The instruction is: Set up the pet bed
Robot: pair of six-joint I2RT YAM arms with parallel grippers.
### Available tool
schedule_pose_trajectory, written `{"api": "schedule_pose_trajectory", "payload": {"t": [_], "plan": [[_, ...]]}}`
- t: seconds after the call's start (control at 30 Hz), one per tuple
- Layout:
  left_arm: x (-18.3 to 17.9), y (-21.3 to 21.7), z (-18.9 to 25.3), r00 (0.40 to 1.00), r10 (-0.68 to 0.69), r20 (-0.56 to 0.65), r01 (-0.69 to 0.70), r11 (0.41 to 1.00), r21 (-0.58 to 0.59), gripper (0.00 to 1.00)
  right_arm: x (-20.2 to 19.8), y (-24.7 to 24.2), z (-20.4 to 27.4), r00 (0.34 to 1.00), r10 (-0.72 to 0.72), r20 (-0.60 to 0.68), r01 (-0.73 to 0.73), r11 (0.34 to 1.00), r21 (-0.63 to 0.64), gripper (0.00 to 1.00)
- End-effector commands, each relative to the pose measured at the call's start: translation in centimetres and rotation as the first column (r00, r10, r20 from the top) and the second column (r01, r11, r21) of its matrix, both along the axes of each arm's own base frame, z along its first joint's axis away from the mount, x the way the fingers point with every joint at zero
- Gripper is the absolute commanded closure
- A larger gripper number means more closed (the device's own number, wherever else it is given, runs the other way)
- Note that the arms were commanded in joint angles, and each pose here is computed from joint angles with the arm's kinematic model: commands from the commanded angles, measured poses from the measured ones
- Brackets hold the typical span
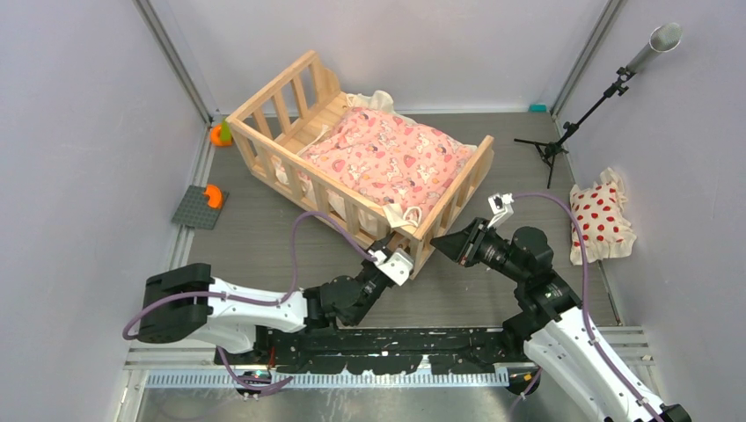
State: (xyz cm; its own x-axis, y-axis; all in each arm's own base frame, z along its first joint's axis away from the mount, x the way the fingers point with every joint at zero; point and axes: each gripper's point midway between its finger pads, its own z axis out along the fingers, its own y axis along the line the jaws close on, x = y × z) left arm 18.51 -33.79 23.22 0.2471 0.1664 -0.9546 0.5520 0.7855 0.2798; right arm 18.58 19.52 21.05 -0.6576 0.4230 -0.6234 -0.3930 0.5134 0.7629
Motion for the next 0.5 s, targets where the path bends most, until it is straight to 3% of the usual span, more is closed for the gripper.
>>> {"api": "schedule_pose_trajectory", "payload": {"t": [0.0, 0.27, 0.47], "plan": [[0.7, -0.8, 3.3, 0.999, 0.019, 0.051, -0.015, 0.997, -0.08, 0.52, -0.1, 0.1, 0.6, 0.999, 0.014, 0.042, -0.014, 1.0, 0.007, 0.8], [1.3, -1.1, 2.6, 0.995, 0.054, 0.083, -0.052, 0.998, -0.036, 0.46, -0.1, 0.1, 0.4, 0.999, 0.016, 0.038, -0.017, 1.0, 0.005, 0.81], [1.9, -1.4, 2.2, 0.995, 0.065, 0.082, -0.061, 0.997, -0.042, 0.59, -0.1, 0.1, 0.2, 0.999, 0.014, 0.032, -0.014, 1.0, 0.0, 0.81]]}}
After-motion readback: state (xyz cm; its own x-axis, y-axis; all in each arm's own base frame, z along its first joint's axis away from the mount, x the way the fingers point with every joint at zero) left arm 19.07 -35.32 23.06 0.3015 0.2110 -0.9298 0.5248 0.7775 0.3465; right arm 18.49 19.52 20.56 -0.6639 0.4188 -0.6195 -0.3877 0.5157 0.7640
